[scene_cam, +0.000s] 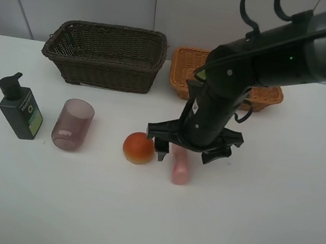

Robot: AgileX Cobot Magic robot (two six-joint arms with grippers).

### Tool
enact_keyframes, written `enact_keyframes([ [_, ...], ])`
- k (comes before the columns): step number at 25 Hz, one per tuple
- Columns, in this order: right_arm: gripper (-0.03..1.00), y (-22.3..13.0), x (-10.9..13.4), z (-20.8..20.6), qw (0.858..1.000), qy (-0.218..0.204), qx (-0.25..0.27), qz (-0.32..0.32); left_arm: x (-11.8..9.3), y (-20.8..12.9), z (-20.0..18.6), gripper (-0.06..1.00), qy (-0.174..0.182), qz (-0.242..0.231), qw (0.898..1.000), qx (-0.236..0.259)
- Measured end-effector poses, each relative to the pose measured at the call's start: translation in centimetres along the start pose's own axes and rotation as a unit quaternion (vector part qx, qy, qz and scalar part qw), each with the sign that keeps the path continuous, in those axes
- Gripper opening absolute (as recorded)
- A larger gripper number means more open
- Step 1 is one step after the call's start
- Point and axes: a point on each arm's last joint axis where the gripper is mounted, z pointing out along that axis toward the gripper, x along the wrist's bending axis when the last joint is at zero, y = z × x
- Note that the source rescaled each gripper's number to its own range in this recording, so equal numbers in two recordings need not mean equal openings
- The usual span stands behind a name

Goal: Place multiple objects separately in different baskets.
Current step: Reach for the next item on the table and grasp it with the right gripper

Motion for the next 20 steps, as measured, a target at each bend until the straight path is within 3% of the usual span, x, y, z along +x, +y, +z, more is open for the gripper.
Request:
enact_keyframes([
  [10, 0.87, 0.2, -0.1, 2.4, 1.000, -0.019, 0.002, 0.005, 0.0, 0.0, 0.0, 0.81, 0.000, 0.000, 1.000, 0.000],
  [14, 0.76, 0.1, -0.1, 3.3, 1.000, -0.025, 0.011, 0.005, 0.0, 0.0, 0.0, 0.81, 0.000, 0.000, 1.000, 0.000],
  [16, 0.61, 0.0, -0.1, 3.5, 1.000, -0.027, 0.014, 0.005, 0.0, 0.0, 0.0, 0.81, 0.000, 0.000, 1.000, 0.000],
  [18, 0.40, 0.0, -0.1, 3.6, 1.000, -0.027, 0.015, 0.005, 0.0, 0.0, 0.0, 0.81, 0.000, 0.000, 1.000, 0.000],
  [20, 0.08, 0.1, -0.1, 3.6, 1.000, -0.027, 0.014, 0.005, 0.0, 0.0, 0.0, 0.81, 0.000, 0.000, 1.000, 0.000],
])
